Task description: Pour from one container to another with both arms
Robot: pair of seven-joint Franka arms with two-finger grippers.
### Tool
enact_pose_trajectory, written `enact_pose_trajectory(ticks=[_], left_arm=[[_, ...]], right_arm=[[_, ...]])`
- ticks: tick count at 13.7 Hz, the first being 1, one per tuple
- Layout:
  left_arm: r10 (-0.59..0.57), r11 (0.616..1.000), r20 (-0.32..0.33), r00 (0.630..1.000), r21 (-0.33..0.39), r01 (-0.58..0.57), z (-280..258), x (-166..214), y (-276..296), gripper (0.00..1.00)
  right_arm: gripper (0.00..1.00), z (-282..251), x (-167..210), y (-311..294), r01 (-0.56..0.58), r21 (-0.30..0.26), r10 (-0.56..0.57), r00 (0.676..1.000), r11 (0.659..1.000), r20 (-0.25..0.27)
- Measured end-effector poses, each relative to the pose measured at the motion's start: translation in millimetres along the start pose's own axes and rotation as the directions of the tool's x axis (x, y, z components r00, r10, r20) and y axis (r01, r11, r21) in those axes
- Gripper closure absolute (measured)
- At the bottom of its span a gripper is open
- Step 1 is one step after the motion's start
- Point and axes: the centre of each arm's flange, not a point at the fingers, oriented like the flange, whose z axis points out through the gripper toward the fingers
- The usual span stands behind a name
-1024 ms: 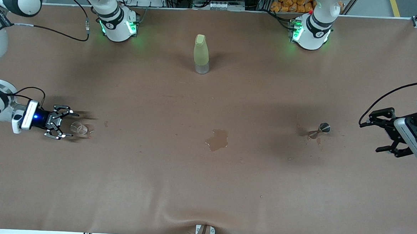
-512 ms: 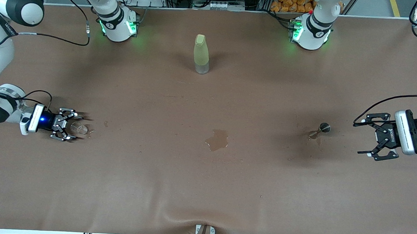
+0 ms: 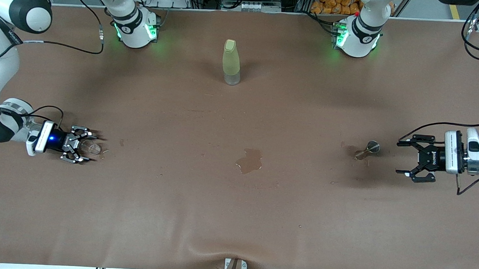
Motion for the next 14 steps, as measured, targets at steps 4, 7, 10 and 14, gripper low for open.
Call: enact_pose_trajectory(ticks=[4,7,10,14], left_arm=[[0.020,0.998,-0.088,0.996,-0.049,-0.024,31,-36,5,0.00],[0.066,0.995,-0.123,0.990,-0.069,-0.075,53,-63,9,0.00],[0.042,0.996,-0.151,0.988,-0.072,-0.054,63,-95,19,0.00],[0.015,0.997,-0.171,0.985,-0.071,-0.027,65,-115,27,0.00]], right_arm=[[0.47,-3,-1,0,0.000,-0.005,0.000,1.000,1.000,-0.001],[0.51,-3,0,0,0.001,-0.006,-0.001,1.000,1.000,-0.003],[0.51,-3,14,9,0.015,0.007,-0.015,1.000,1.000,-0.017],[0.51,26,70,29,0.043,0.069,-0.041,0.999,0.997,-0.032]])
